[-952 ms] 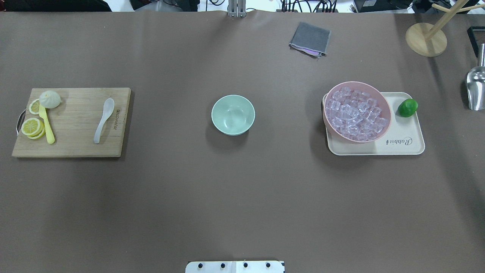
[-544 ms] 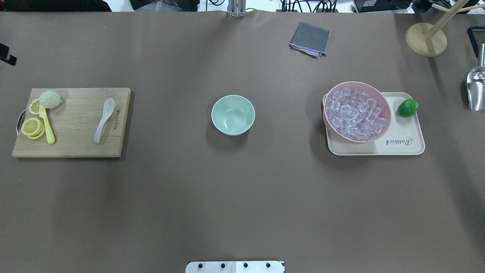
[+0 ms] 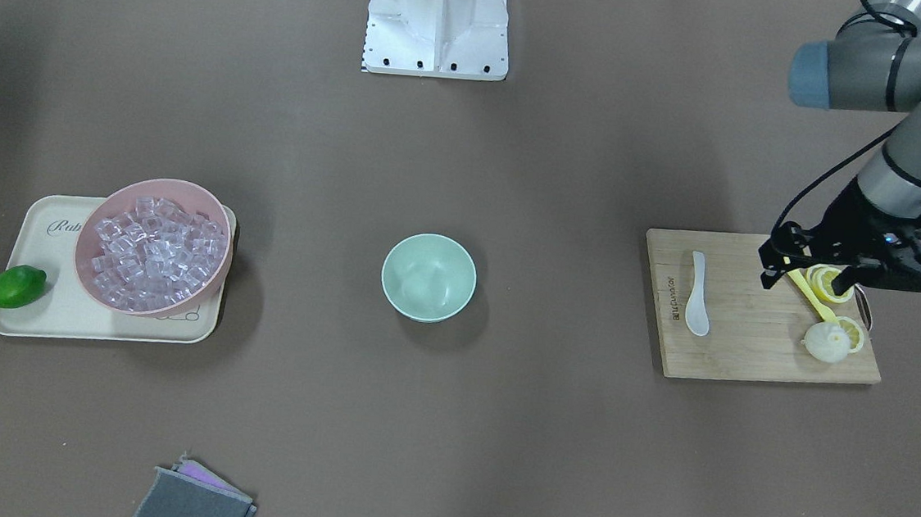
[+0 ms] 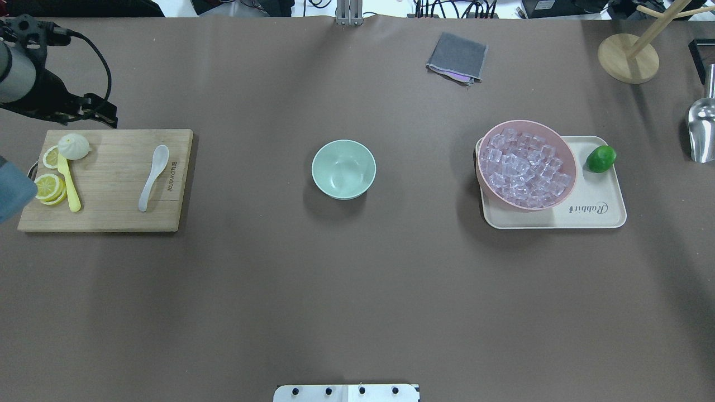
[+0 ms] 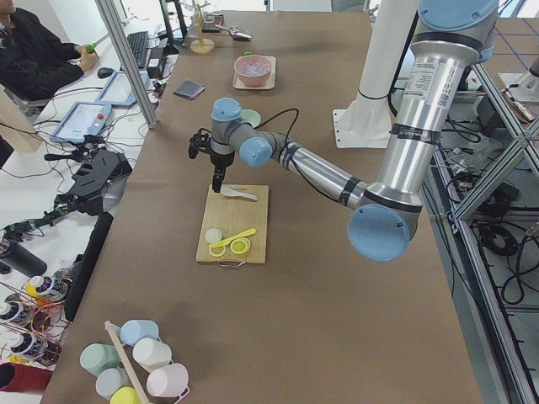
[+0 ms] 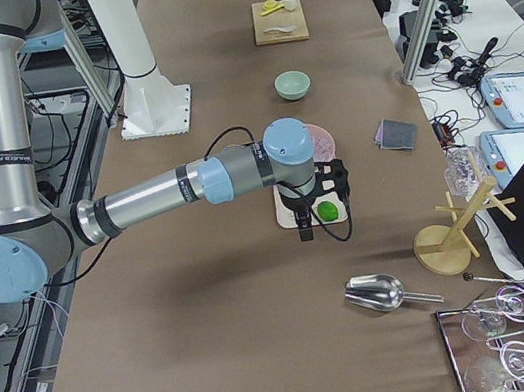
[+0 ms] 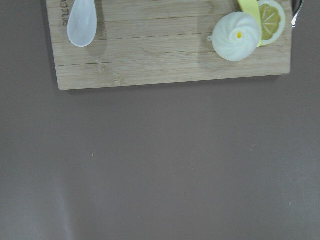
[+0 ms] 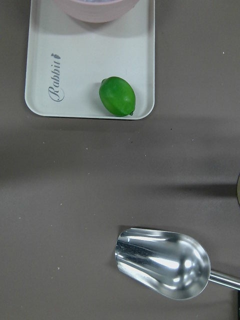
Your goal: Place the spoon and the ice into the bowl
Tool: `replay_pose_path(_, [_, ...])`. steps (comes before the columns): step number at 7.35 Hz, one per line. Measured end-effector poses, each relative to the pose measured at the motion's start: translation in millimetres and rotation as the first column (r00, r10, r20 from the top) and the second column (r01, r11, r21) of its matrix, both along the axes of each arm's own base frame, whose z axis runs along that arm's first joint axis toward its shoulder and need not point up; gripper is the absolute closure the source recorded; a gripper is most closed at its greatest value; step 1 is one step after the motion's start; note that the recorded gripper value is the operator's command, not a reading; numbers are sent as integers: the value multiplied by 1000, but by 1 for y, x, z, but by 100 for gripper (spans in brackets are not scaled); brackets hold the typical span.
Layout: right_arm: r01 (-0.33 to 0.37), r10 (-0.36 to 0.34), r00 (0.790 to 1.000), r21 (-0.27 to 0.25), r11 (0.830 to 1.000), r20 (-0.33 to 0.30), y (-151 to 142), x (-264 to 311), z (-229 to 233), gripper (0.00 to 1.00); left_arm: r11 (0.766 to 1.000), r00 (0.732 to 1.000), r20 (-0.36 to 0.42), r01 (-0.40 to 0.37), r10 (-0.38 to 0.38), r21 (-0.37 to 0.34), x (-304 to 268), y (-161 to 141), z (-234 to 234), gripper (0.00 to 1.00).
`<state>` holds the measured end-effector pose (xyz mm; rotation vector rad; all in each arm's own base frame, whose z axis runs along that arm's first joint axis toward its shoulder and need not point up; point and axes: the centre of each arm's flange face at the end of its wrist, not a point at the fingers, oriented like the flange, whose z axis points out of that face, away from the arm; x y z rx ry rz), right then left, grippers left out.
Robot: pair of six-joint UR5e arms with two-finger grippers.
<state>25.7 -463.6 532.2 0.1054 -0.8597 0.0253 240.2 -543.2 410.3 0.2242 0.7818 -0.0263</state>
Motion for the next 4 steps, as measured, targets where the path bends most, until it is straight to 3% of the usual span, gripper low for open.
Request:
replay_pose_path(2, [-13, 13, 1000, -22, 1000, 15, -14, -23, -18, 0, 999, 999, 4, -49, 49, 6, 46, 19, 1, 3])
replay_pose_path(4, [-21, 21, 1000, -28, 999, 20, -23, -35, -31, 0, 995, 994, 16, -104, 104, 6, 81, 34, 11, 15])
